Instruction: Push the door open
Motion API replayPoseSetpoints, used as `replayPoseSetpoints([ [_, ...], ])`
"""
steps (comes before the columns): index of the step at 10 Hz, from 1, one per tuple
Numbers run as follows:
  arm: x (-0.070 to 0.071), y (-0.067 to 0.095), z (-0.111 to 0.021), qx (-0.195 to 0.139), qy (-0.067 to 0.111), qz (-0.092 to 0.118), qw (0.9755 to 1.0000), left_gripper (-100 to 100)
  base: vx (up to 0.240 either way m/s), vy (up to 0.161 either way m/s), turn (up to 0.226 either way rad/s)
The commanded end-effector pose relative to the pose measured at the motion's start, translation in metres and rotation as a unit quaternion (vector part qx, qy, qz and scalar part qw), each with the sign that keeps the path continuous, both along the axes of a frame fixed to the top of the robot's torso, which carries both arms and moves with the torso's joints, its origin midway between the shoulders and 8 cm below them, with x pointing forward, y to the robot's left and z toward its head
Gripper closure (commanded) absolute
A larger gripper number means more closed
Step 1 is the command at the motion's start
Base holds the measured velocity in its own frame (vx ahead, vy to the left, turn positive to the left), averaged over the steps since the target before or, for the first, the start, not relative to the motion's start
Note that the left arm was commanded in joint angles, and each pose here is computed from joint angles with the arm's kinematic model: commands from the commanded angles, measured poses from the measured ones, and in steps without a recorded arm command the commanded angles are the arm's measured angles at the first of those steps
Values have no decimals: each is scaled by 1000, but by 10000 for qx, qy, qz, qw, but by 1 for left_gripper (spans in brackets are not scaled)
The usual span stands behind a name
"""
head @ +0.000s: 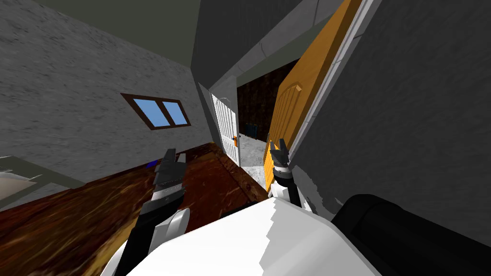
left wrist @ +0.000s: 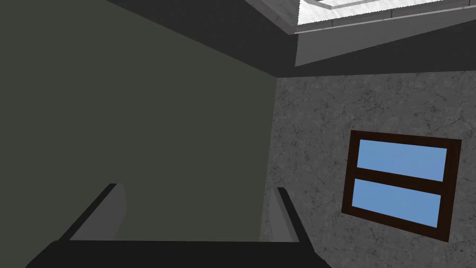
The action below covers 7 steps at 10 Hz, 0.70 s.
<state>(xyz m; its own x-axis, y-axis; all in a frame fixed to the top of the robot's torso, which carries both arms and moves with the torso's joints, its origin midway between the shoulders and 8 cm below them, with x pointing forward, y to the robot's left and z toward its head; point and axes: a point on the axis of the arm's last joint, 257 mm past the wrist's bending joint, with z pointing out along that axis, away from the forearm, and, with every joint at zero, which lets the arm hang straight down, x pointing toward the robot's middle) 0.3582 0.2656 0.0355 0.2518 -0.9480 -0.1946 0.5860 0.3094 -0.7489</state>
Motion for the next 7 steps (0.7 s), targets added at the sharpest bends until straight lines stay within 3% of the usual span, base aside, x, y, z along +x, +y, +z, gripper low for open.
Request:
replayPoseSetpoints([
  [1,8,-5,-8,-35,67,-117,9999,-100,50,-77,-65],
  [7,39,-26,-40,-182,334,-532,9979,-100,97,89,-81],
])
